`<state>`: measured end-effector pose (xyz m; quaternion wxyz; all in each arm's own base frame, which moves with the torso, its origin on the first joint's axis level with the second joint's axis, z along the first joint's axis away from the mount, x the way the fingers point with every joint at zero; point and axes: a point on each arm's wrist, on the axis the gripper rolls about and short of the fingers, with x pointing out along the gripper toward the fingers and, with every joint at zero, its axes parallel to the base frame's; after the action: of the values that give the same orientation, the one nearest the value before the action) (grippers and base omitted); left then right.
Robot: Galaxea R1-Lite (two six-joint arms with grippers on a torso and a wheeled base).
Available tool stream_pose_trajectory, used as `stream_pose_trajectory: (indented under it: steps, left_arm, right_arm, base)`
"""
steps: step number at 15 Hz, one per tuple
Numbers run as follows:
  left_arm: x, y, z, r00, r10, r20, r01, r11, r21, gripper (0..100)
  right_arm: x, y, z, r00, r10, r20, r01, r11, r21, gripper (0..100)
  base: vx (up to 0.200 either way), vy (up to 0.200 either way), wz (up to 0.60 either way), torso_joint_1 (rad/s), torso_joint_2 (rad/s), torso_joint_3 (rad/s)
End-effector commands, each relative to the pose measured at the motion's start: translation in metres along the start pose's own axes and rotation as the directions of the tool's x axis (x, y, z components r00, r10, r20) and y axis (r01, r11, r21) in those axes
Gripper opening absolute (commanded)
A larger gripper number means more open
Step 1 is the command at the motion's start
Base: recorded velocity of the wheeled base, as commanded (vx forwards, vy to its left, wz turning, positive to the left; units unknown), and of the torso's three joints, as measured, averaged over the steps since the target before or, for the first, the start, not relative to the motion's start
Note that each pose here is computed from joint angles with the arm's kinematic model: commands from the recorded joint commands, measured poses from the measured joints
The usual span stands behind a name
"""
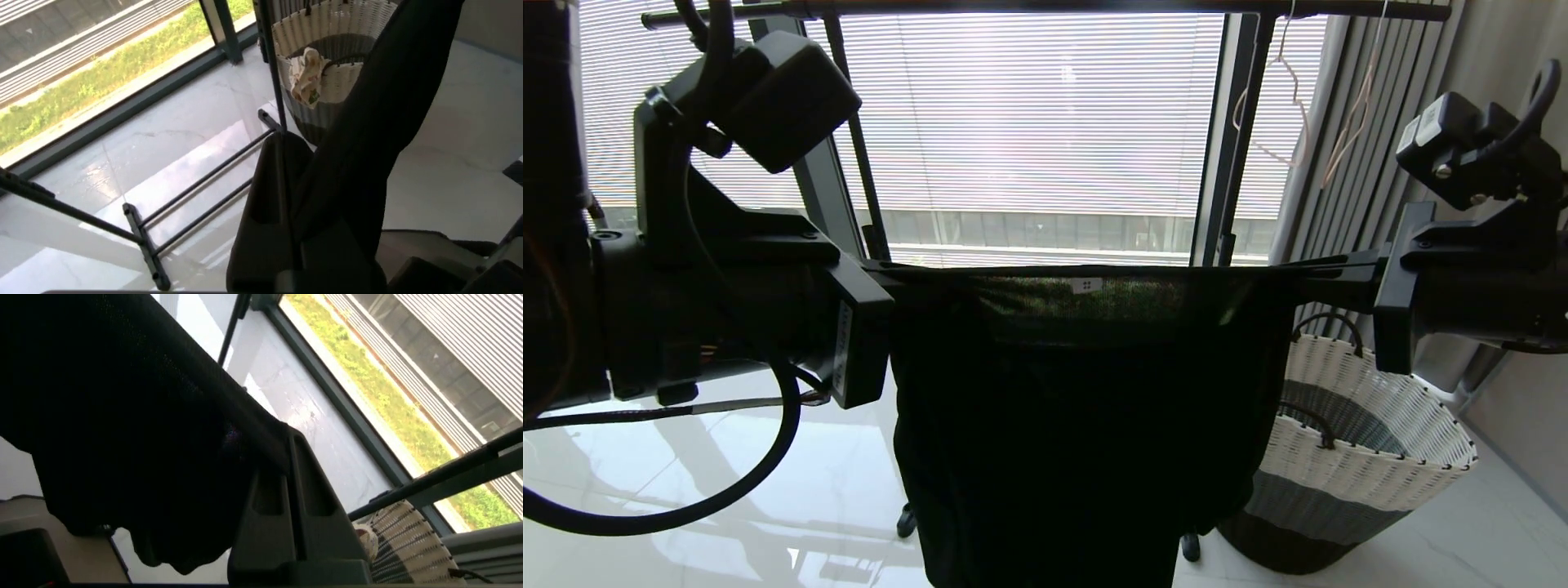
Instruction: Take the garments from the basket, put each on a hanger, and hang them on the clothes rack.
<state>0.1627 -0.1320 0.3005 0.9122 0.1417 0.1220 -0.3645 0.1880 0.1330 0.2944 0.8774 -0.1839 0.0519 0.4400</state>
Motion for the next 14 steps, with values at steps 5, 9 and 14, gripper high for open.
stream_pose_trajectory:
  steps: [5,9,14]
  left_arm:
    - [0.026,0.002,0.008,0.997,-0.004,0.075,-0.005,0.994,0.112,0]
    - [0.054,-0.005,0.028,0.986,-0.088,0.144,0.067,0.987,0.146,0]
    - [0.079,-0.015,0.050,0.969,-0.159,0.187,0.128,0.977,0.171,0]
  right_arm:
    - [-0.008,0.000,0.002,1.000,-0.015,0.016,0.015,1.000,0.005,0]
    - [-0.047,0.015,0.000,0.999,-0.018,0.035,0.017,0.999,0.029,0]
    - [-0.104,0.054,-0.017,0.994,0.106,0.003,-0.106,0.994,0.012,0]
  base:
    - [0.000,0.000,0.00,0.000,0.00,0.000]
    - [0.000,0.000,0.00,0.000,0.00,0.000]
    - [0.000,0.000,0.00,0.000,0.00,0.000]
